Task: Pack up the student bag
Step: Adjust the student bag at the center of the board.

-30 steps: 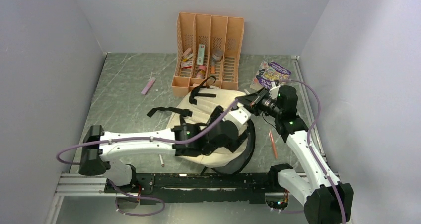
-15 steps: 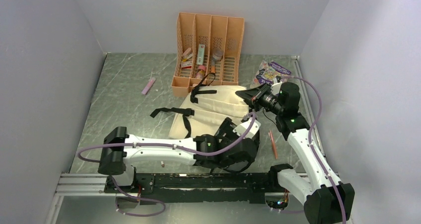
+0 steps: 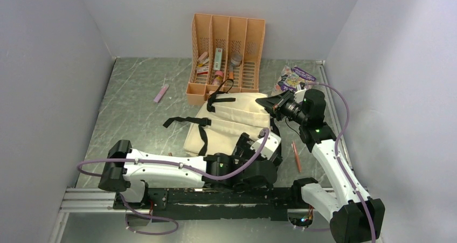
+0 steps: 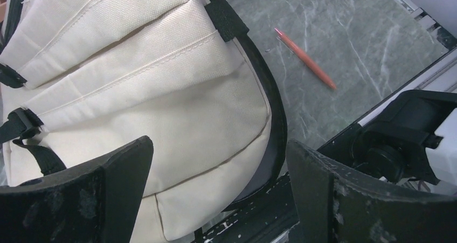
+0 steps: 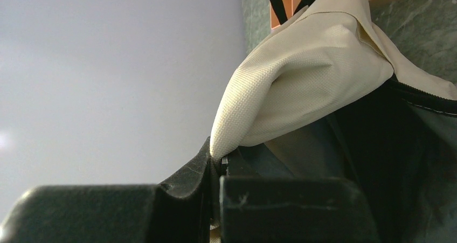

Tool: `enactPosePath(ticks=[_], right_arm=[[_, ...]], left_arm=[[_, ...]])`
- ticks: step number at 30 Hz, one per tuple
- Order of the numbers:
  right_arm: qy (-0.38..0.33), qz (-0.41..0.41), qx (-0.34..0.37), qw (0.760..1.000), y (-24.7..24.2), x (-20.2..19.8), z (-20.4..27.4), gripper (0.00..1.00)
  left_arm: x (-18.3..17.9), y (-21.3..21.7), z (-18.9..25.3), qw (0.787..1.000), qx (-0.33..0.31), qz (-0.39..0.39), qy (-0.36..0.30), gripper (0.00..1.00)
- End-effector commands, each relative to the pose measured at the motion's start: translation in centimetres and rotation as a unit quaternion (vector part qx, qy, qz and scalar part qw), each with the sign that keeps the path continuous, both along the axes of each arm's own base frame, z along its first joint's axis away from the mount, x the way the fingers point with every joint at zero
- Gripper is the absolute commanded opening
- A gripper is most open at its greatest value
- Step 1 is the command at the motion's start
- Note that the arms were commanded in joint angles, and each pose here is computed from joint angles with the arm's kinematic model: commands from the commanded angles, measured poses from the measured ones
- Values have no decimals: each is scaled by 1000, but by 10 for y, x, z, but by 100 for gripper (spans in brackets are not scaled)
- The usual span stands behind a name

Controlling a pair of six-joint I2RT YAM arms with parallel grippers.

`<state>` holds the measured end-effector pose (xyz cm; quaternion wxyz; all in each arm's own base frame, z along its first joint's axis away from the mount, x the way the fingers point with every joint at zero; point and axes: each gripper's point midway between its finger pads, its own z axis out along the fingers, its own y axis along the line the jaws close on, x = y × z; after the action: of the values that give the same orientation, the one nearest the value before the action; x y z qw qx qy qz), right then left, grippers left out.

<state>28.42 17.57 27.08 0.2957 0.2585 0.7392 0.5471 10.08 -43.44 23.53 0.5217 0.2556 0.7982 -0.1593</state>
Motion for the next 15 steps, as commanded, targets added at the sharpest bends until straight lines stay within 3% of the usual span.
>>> enactPosePath(ticks=[1, 12, 15], right_arm=[[-77, -10, 11, 997, -2, 6, 43, 0], [-86, -10, 7, 996, -3, 2, 50, 0], [-89, -10, 7, 996, -3, 1, 52, 0]], left_arm=[[-1, -12, -11, 1000, 8, 10, -6, 97], [9, -26, -56, 994, 93, 33, -49, 97], [16, -18, -63, 989, 121, 58, -68, 92]])
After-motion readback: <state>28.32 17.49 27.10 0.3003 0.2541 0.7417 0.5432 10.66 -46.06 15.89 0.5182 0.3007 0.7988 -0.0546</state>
